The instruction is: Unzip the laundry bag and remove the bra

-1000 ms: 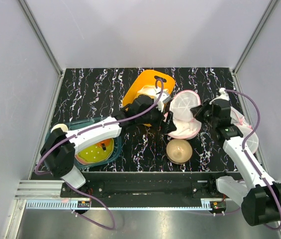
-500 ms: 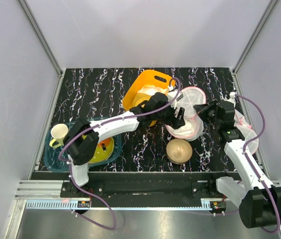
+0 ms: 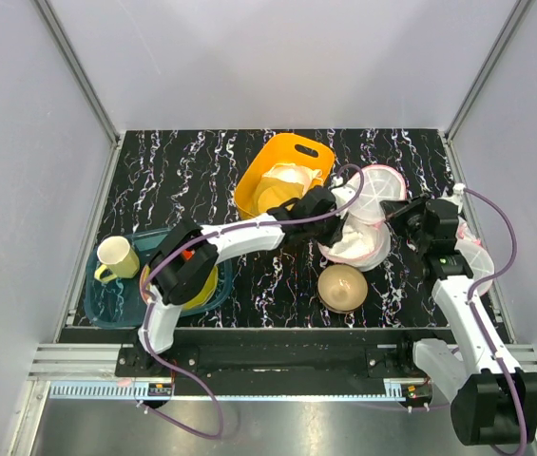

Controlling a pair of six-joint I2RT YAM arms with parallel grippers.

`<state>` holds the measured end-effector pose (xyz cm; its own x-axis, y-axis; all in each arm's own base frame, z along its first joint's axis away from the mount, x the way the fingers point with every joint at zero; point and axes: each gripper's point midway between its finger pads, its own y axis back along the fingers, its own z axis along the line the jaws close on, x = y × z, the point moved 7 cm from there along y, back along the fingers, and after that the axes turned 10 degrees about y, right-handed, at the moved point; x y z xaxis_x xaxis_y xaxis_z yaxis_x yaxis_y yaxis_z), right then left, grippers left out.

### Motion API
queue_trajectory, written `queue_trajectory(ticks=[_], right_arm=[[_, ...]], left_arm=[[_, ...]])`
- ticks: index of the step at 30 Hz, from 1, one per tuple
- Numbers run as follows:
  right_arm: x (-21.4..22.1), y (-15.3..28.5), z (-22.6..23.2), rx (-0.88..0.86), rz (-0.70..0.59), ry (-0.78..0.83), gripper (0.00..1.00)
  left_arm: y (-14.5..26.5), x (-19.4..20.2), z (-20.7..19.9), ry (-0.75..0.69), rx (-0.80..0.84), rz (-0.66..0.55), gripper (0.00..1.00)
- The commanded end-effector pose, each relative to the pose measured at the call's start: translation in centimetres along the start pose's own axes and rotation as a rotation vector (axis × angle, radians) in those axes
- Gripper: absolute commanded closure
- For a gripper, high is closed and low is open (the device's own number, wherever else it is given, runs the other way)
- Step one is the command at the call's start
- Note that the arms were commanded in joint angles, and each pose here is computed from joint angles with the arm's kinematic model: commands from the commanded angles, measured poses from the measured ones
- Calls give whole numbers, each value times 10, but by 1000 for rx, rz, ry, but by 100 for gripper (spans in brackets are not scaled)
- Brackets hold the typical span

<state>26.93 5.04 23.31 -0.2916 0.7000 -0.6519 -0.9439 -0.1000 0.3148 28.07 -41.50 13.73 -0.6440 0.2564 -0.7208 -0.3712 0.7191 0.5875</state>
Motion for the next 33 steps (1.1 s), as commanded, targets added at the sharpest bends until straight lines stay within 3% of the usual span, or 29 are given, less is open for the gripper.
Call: queue_trajectory(ticks=[1, 2, 7, 13, 17, 22, 29, 33], right_arm=[[-14, 5, 1, 15, -79, -23, 100], [-15, 6, 0, 27, -84, -26, 100], [-16, 5, -17, 132, -141, -40, 100], [-6, -3, -27, 173, -108, -42, 100], [-5, -3, -30, 175, -108, -42, 100], [-3, -3, -29, 160, -117, -57, 100], [-1, -5, -28, 141, -100, -66, 100], [0, -1, -28, 136, -105, -59, 100]], left_arm=[[32, -34, -20, -17, 41, -102, 96], [41, -39, -24, -14, 55, -108, 100], [100, -64, -70, 9, 297, -132, 100], [140, -85, -92, 10, 402, -174, 100], [181, -116, -102, 26, 561, -322, 100], [227, -166, -106, -5, 493, -479, 100], [230, -188, -97, -22, 407, -521, 100], [248, -209, -69, -16, 264, -627, 100]])
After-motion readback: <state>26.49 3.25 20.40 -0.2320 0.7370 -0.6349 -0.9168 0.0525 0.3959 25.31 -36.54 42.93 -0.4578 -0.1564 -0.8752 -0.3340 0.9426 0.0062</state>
